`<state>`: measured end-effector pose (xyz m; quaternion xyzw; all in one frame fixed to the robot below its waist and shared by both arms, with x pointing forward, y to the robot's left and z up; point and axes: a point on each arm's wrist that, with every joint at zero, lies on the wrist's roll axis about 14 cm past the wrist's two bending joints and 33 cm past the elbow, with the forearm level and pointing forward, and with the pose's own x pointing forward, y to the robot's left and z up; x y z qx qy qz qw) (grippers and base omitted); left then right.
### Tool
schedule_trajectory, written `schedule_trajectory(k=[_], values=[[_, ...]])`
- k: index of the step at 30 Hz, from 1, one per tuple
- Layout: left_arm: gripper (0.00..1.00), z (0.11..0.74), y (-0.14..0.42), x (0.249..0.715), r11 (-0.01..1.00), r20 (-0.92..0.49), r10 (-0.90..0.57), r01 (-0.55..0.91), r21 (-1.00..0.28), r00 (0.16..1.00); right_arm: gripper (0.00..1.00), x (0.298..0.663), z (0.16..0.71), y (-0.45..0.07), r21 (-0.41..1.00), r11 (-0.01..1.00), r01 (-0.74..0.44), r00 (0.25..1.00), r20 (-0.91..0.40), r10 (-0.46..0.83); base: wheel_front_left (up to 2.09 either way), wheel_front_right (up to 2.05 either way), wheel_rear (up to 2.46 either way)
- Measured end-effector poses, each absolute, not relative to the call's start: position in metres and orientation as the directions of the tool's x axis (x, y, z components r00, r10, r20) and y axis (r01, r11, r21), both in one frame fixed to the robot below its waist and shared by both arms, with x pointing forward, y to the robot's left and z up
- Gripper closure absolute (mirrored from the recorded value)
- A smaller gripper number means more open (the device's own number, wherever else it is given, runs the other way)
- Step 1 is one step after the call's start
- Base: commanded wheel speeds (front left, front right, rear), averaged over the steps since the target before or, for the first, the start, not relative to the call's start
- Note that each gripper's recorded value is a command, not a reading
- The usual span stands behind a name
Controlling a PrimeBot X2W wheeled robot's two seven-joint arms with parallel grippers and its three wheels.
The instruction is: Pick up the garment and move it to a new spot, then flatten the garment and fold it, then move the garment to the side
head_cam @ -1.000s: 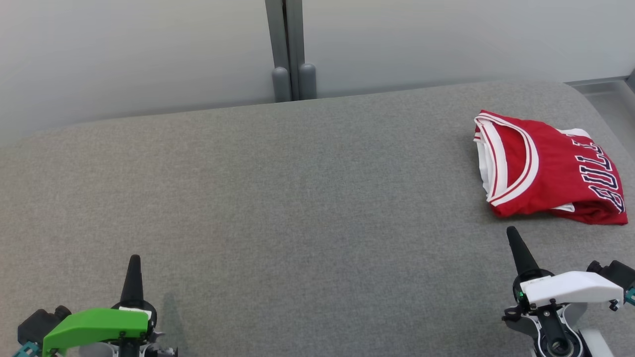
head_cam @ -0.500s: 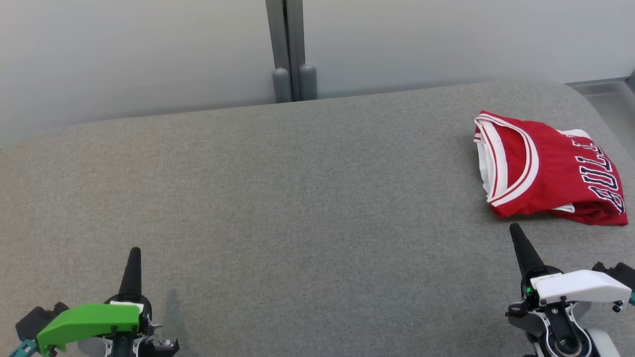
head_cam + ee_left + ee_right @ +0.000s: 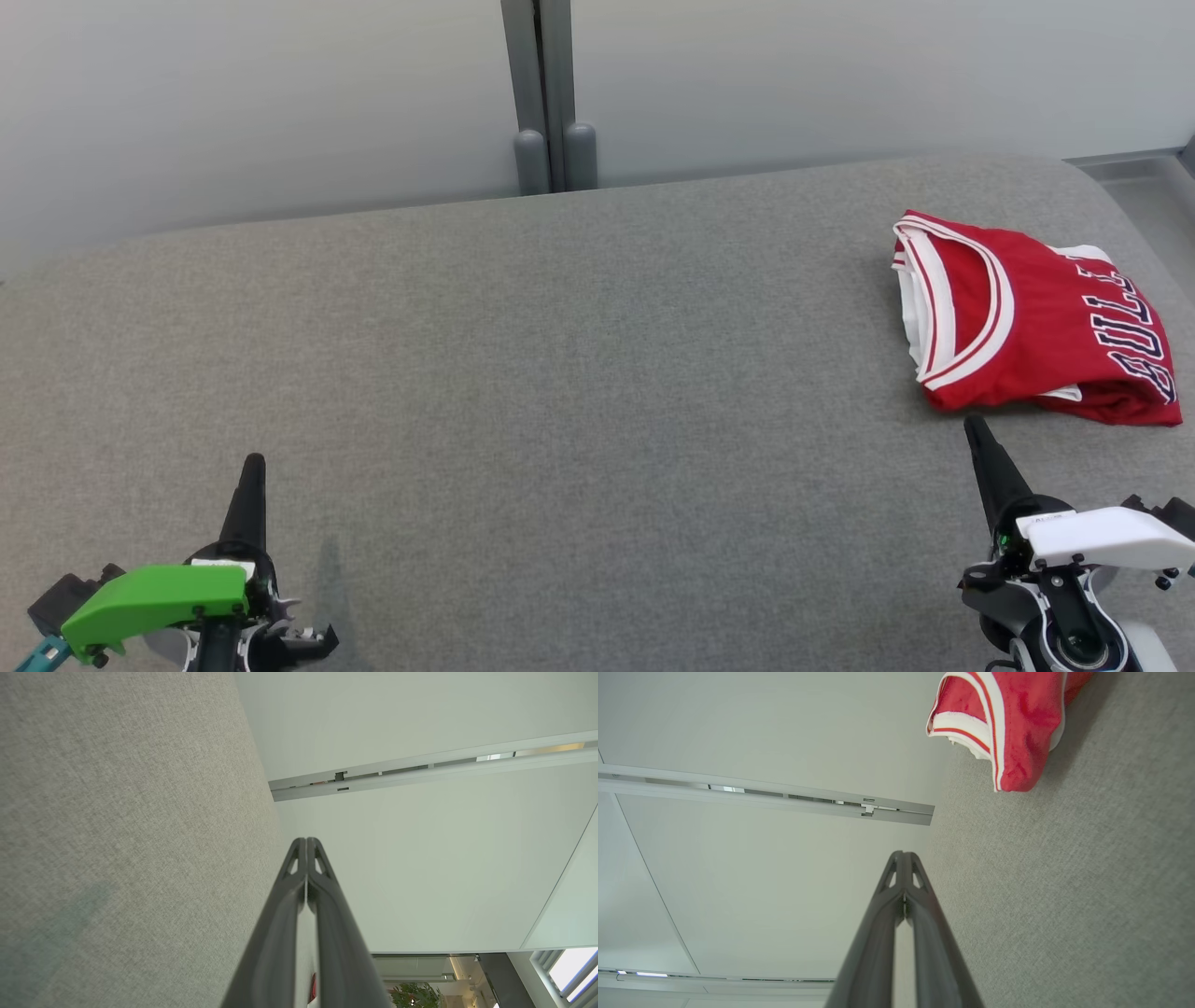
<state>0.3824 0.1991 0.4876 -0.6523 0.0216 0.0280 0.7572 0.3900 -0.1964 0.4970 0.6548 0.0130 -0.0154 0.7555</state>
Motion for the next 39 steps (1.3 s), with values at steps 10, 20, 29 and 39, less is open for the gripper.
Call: schedule_trajectory(k=[10,20,29,39], values=[[1.0,0.495,0.199,0.385,0.073,-0.043,0.004,-0.043,-0.996,0.999,1.0,0.39,0.502,-0.198,0.997,0.068,0.023,1.0,-0.022,-0.002,0.0,0.0,0.0],[1.0,0.501,0.199,0.386,0.009,-0.021,-0.002,-0.021,-1.0,1.0,1.0,0.39,0.507,-0.199,1.0,0.008,0.003,1.0,-0.003,0.001,0.0,0.0,0.0],[1.0,0.504,0.199,0.388,-0.006,-0.012,-0.001,-0.012,-1.0,1.0,1.0,0.39,0.508,-0.199,1.0,-0.005,-0.001,1.0,0.001,0.001,0.0,0.0,0.0],[1.0,0.504,0.199,0.388,-0.006,-0.012,-0.001,-0.012,-1.0,1.0,1.0,0.39,0.508,-0.199,1.0,-0.005,-0.001,1.0,0.001,0.001,0.0,0.0,0.0]])
